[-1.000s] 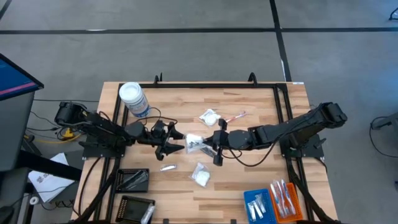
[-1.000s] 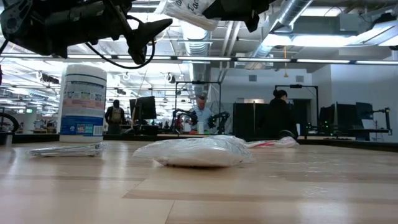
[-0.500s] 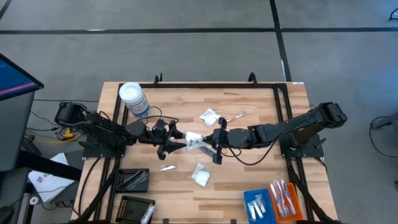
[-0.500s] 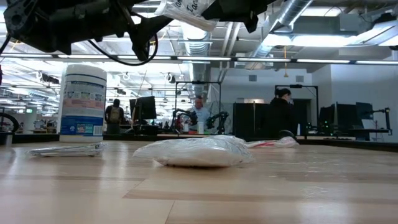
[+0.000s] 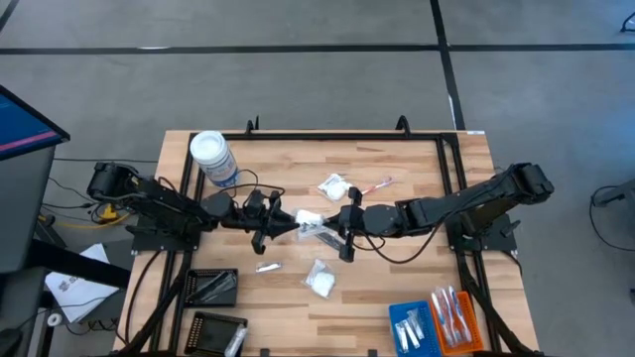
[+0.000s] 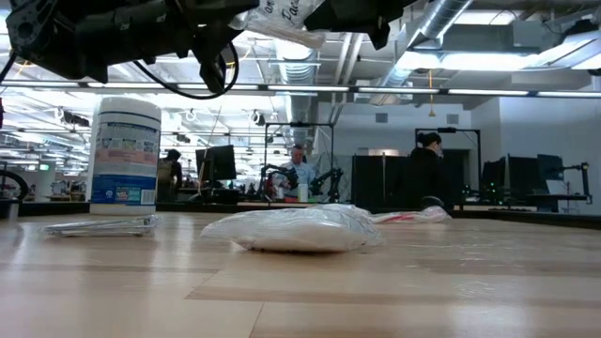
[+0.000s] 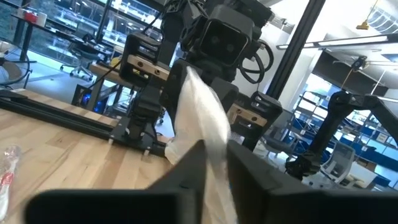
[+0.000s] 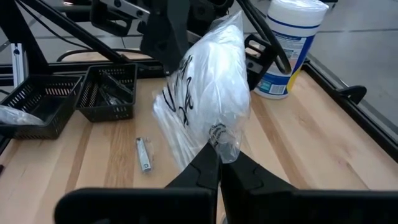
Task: Pick & Place Travel size toiletries
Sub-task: Put the vanity pack into the bottom black bin
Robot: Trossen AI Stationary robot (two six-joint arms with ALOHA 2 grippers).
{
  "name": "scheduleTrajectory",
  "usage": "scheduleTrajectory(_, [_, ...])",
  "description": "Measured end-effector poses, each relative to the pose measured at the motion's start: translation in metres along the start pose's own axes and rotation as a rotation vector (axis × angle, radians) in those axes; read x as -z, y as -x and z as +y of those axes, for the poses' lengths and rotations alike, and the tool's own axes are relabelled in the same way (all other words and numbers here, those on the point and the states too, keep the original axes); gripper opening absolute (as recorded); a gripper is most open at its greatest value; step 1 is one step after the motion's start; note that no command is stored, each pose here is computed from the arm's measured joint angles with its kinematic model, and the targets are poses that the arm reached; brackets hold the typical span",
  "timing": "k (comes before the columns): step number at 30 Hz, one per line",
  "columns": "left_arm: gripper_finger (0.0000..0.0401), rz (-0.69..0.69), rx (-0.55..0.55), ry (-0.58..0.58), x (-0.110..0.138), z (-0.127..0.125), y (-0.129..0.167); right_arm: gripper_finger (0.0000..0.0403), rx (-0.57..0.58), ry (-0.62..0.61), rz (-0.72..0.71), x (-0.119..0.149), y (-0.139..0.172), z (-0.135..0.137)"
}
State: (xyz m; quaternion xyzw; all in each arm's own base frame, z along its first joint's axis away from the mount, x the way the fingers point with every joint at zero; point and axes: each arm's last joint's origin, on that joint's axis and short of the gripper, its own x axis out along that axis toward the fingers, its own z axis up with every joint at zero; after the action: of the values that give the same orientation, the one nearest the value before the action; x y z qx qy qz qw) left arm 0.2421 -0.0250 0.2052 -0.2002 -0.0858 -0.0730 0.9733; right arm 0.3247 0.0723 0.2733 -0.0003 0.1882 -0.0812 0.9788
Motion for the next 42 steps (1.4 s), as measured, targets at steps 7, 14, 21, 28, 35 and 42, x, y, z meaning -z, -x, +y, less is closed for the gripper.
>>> scheduleTrajectory(7, [0.0003,0.017,-0.002,0.025,0.002,-0.001,0.000,0.0019,0.002,-0.014,0.007,0.001,0.000,-0.001])
scheduleTrajectory(14, [0.0001,0.038,0.014,0.188,0.004,-0.007,0.000,0.0136,0.007,-0.038,0.008,-0.008,0.003,-0.003])
scheduleTrajectory(21, [0.0001,0.207,-0.135,0.374,0.010,-0.032,0.018,0.0249,0.012,0.081,0.059,-0.042,0.015,-0.003])
scheduleTrajectory(28, [0.0000,0.291,-0.312,0.409,-0.029,-0.090,0.041,0.0276,0.027,0.129,0.032,-0.076,0.026,-0.010])
scheduleTrajectory(35, [0.0000,0.420,-0.441,0.554,-0.065,-0.148,0.043,0.0276,0.114,0.108,-0.028,-0.097,0.023,-0.040])
scheduleTrajectory(42, [0.0000,0.700,-0.662,0.747,-0.078,-0.195,0.029,0.0276,0.224,0.081,0.032,-0.092,0.011,-0.079])
